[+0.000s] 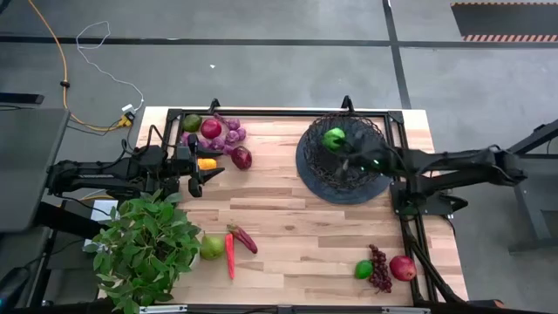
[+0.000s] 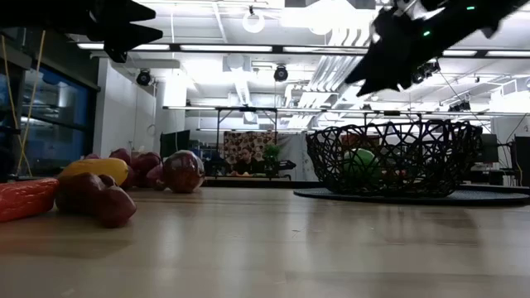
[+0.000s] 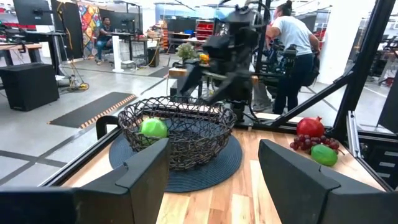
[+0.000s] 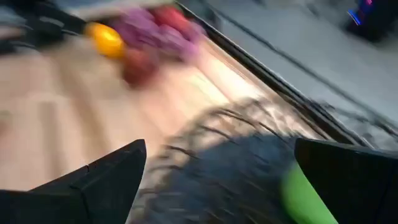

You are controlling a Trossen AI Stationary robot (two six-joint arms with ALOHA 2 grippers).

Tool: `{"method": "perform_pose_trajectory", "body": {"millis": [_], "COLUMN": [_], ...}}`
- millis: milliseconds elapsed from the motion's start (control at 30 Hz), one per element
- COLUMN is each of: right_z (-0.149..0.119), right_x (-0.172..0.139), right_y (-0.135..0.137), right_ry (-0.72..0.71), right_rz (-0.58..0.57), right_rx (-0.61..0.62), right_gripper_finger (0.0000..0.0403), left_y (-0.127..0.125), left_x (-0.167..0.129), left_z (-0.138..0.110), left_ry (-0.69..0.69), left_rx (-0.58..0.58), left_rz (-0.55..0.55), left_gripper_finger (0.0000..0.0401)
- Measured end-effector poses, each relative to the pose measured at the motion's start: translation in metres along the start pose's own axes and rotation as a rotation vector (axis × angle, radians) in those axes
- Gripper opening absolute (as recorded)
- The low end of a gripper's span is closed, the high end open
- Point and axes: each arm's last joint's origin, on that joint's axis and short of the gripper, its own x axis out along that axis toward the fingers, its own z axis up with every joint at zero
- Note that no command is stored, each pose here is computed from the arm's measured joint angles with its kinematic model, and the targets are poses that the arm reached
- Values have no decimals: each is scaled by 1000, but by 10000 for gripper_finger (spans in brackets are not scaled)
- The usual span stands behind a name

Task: Build produce basket
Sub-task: Put the red grapes into the black wire basket

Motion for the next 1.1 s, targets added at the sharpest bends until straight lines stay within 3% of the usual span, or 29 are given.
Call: {"method": "perform_pose_trajectory", "body": {"millis": [167, 300, 500, 767, 900, 1000, 1100], "right_z": [-12, -13, -12, -10, -10, -9, -6], "right_x": [-13, -16, -16, -17, -17, -17, -19], "right_y": [3, 1, 2, 6, 7, 7, 11], "right_ry": [-137, -149, -164, -165, -162, -167, -156], "right_rz": [30, 34, 50, 200, 221, 235, 332], "right_rx": [-24, 59, 37, 36, 37, 89, 154], "right_gripper_finger": [393, 393, 393, 393, 393, 393, 393], "left_y": [0, 0, 0, 0, 0, 0, 0], "left_x": [0, 0, 0, 0, 0, 0, 0], "left_z": [0, 0, 0, 0, 0, 0, 0], "left_ry": [0, 0, 0, -1, -1, -1, -1], "left_rx": [0, -1, 0, 0, 0, 0, 0], "left_rz": [2, 2, 2, 2, 2, 2, 2], "left_gripper_finger": [236, 236, 236, 236, 236, 236, 236]}}
